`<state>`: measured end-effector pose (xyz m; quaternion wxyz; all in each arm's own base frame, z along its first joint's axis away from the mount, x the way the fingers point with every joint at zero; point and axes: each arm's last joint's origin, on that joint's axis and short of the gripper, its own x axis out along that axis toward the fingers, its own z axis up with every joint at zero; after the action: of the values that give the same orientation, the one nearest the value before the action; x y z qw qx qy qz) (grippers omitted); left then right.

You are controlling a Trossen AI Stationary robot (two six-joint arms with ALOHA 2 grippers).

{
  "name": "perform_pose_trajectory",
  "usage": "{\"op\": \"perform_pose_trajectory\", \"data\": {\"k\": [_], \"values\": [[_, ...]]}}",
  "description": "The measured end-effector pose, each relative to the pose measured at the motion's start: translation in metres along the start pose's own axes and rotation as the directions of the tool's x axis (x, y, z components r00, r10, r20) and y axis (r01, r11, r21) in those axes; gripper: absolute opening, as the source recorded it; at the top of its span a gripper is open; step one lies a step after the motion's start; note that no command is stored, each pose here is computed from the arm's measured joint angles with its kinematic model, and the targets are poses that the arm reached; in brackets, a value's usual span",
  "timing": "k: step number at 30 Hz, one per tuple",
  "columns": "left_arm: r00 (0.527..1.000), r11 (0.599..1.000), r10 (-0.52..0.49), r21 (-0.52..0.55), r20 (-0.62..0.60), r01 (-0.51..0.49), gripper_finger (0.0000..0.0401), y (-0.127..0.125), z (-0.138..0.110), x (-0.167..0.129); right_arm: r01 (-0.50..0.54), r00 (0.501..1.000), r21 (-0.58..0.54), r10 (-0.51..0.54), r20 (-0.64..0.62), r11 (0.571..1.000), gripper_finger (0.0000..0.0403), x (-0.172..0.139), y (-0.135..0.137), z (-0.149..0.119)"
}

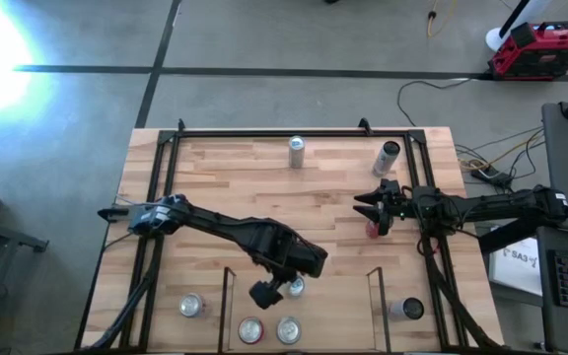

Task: Place canned beverage on shelf
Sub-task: Put the bottom blue soda can on the shelf

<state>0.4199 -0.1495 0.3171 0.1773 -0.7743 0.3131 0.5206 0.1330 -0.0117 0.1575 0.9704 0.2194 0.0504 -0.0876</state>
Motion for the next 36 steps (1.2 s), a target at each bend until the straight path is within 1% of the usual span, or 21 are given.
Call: {"op": "perform_pose_trajectory", "data": {"k": [5, 9, 11, 16, 20, 23, 27, 34, 36], "values": [[1.000, 0.997, -0.003, -0.077, 0.001, 0.003, 0.0359, -0.001, 0.000, 0.000, 0.000, 1.000, 0.000, 0.000, 0.000, 1.000, 0.0183, 0.000, 0.000, 0.000], [1.000, 0.986, -0.008, -0.168, 0.006, 0.009, 0.0359, -0.001, 0.001, 0.002, 0.000, 1.000, 0.000, 0.000, 0.000, 1.000, 0.0183, 0.000, 0.000, 0.000], [1.000, 0.981, -0.011, -0.194, 0.009, 0.013, 0.0359, -0.001, 0.001, 0.002, 0.000, 1.000, 0.000, 0.000, 0.000, 1.000, 0.0183, 0.000, 0.000, 0.000], [0.994, 0.978, -0.087, -0.184, 0.067, 0.098, 0.0359, -0.007, 0.001, 0.017, 0.000, 1.000, 0.000, 0.000, 0.000, 1.000, 0.0183, 0.000, 0.000, 0.000], [0.991, 0.976, -0.103, -0.182, 0.091, 0.118, 0.0351, -0.009, 0.001, 0.027, 0.000, 1.000, 0.000, 0.000, 0.000, 1.000, 0.0183, 0.000, 0.000, 0.000], [0.990, 0.977, -0.101, -0.181, 0.094, 0.117, 0.0335, -0.009, 0.001, 0.029, 0.000, 1.000, 0.000, 0.000, 0.000, 1.000, 0.0183, 0.000, 0.000, 0.000], [0.991, 0.980, -0.100, -0.164, 0.093, 0.115, 0.0303, -0.009, 0.001, 0.029, 0.000, 1.000, 0.000, 0.000, 0.000, 1.000, 0.0183, 0.000, 0.000, 0.000], [0.993, 0.984, -0.101, -0.140, 0.054, 0.107, 0.0223, -0.005, -0.004, 0.031, 0.000, 1.000, 0.000, 0.000, 0.000, 1.000, 0.0183, 0.000, 0.000, 0.000], [0.995, 0.986, -0.095, -0.132, 0.030, 0.098, 0.0218, -0.004, -0.007, 0.031, 0.000, 1.000, 0.000, 0.000, 0.000, 1.000, 0.0183, 0.000, 0.000, 0.000]]}}
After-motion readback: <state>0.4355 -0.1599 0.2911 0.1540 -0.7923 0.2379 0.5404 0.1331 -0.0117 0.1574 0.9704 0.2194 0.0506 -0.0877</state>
